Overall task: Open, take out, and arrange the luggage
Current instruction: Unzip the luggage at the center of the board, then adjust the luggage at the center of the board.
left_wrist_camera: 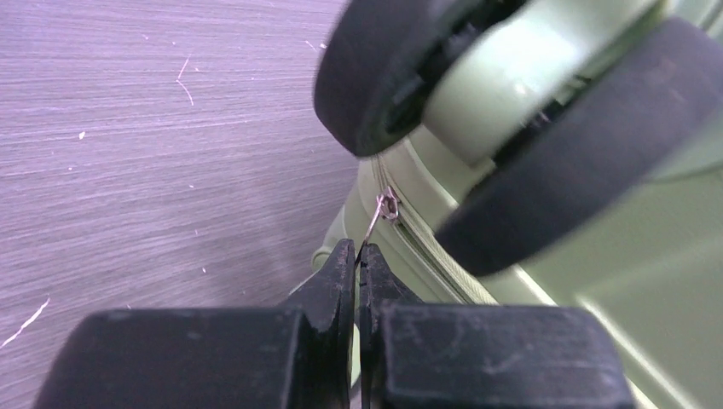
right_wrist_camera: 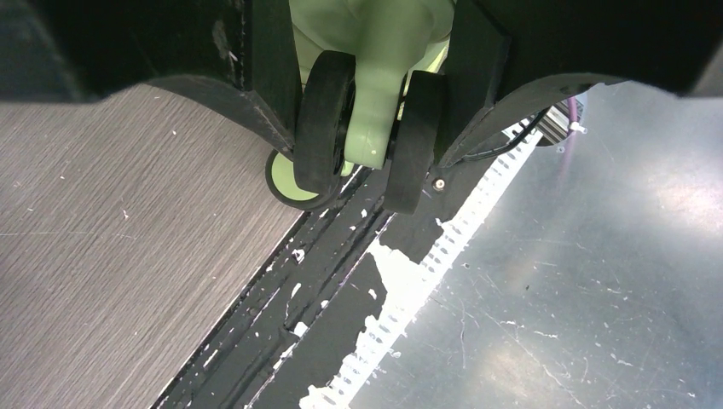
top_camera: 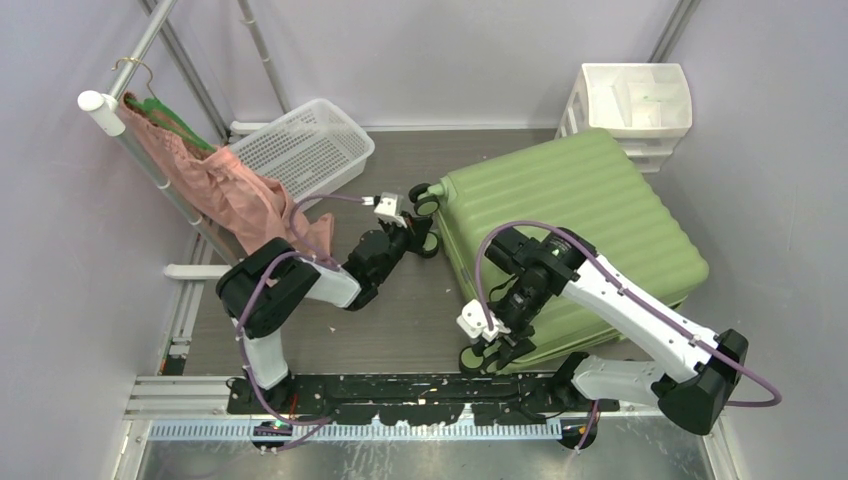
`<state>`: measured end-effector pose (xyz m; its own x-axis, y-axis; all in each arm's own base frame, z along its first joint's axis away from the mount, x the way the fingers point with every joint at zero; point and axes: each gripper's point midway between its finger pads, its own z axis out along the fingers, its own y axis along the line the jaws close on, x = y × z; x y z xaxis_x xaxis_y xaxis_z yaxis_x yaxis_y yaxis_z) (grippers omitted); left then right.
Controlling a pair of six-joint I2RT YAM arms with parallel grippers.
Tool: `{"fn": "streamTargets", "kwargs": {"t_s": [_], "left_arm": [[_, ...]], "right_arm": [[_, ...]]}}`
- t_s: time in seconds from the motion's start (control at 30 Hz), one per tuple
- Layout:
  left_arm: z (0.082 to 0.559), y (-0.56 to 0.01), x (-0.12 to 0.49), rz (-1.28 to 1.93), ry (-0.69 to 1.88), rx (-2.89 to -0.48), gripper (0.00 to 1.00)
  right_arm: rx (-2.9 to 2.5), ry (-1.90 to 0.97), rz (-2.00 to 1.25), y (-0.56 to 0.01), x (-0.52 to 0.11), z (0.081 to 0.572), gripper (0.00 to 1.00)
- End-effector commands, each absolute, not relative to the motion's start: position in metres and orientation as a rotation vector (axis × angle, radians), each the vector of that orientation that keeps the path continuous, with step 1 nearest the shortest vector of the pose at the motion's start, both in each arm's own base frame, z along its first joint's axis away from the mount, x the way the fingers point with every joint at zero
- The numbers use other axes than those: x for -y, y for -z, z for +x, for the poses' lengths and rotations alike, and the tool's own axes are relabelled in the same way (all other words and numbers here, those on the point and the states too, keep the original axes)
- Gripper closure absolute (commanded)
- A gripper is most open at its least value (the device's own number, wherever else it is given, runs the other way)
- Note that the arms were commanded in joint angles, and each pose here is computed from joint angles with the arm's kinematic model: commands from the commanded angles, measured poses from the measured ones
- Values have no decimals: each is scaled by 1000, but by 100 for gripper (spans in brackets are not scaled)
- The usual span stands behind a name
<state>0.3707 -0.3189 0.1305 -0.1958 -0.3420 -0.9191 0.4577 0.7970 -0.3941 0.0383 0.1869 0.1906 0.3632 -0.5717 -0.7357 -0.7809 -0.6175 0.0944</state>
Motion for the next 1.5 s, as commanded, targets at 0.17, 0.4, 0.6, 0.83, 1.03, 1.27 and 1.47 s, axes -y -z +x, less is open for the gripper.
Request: {"fn": "streamTargets", "kwargs": {"t_s": [0.17,0.4,0.6,0.83,1.03,1.27,1.47], "left_arm": [[416,-145,301,13,676,-1609,100],[429,-151,311,95,677,-1618,100],[434,-153,308,113,659,-1621,100],[414,-154,300,147,711,-1588,88],[356,-139,295,274,813,-1623,66],[291,-134,299,507,787,-1623,45],[256,-165,282,681,714,-1554,29]], "right_arm": [[-1082,-1289,-2431,-189,-161,-5,92],[-1054,-1304,-2439,-188,-157,-10,92],[-1039,-1305,-2444,-185,-154,-14,92],[-1026,-1291,-2428,-191,-156,-13,75],[-1059,-1277,-2398,-198,-160,-10,40],[-1157,-1227,-2302,-241,-179,6,13],[-1382,-1039,-2184,-279,-195,44,6]]}}
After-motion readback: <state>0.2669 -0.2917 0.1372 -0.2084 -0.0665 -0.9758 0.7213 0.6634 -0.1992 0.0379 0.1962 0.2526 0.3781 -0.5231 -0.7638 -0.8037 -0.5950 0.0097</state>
